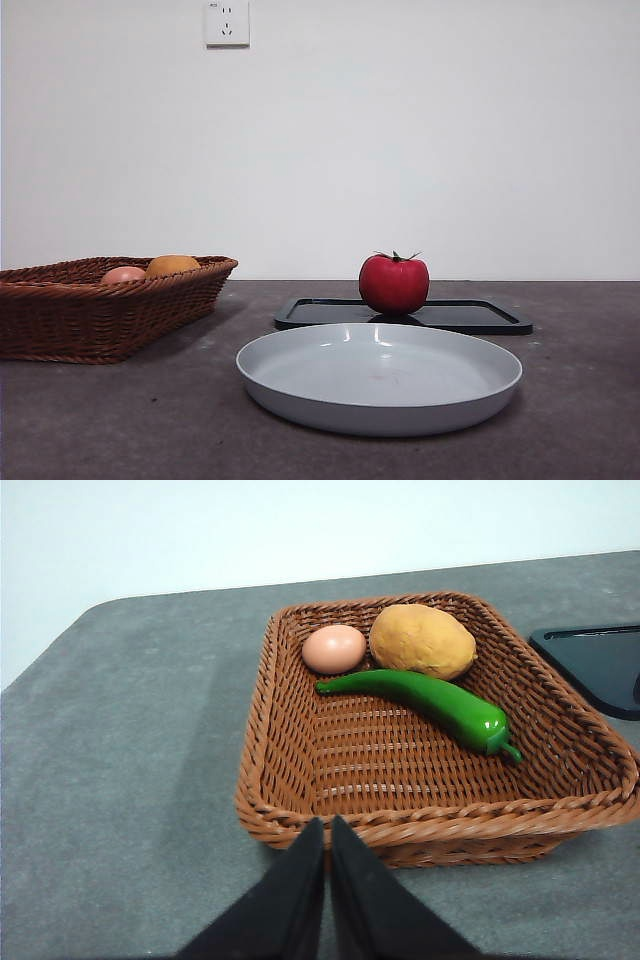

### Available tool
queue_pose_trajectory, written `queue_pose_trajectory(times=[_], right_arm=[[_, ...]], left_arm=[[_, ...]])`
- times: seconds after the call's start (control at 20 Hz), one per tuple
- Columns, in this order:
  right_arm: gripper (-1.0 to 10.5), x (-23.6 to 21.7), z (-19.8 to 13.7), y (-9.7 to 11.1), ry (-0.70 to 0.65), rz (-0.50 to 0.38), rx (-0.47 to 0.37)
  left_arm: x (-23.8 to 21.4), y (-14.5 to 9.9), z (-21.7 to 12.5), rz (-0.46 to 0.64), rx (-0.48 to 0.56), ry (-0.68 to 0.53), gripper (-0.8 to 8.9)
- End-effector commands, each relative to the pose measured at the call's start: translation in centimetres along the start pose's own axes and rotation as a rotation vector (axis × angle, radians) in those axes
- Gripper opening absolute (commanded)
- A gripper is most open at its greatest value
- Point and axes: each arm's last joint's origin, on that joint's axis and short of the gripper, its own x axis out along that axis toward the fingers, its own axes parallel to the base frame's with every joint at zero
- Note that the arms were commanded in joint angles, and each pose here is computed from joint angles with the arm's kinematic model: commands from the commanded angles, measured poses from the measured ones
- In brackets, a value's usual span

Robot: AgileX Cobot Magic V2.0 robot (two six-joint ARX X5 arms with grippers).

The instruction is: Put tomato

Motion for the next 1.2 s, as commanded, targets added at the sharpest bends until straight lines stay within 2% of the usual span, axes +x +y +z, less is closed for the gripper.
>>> queue_pose_trajectory(times=[0.05, 0.4, 0.5, 0.65, 0.95, 1.1, 1.2], right_arm=[[0.1, 0.0, 0.2, 0.1, -0.012, 0.006, 0.004], [0.1, -0.2, 0.2, 0.1, -0.020, 0.004, -0.010], [0.1, -1.0, 0.0, -0.3, -0.065, -0.069, -0.028], [0.1, -1.8, -0.6, -1.7, -0.242, -0.205, 0.028], [0.1, -0.5, -5.6, -4.6, -0.586, -0.482, 0.018], [0.1, 0.9, -7.8, -5.7, -0.649, -0.545, 0.011], [0.1, 1.8, -9.0, -6.2, -0.669, -0.555, 0.004]], left_arm=[[0.2, 0.0, -0.8, -0.002, -0.007, 0.027, 0.08], [0.2, 0.0, -0.8, -0.002, -0.007, 0.027, 0.08], [0.2, 0.0, -0.8, -0.002, -0.007, 0.027, 0.08], [0.2, 0.0, -0.8, -0.002, -0.007, 0.027, 0.08], [0.2, 0.0, -0.8, -0.002, -0.007, 0.027, 0.08], [0.2, 0.0, -0.8, -0.002, -0.007, 0.027, 0.08], [0.2, 0.0, -0.8, -0.002, -0.007, 0.027, 0.08]])
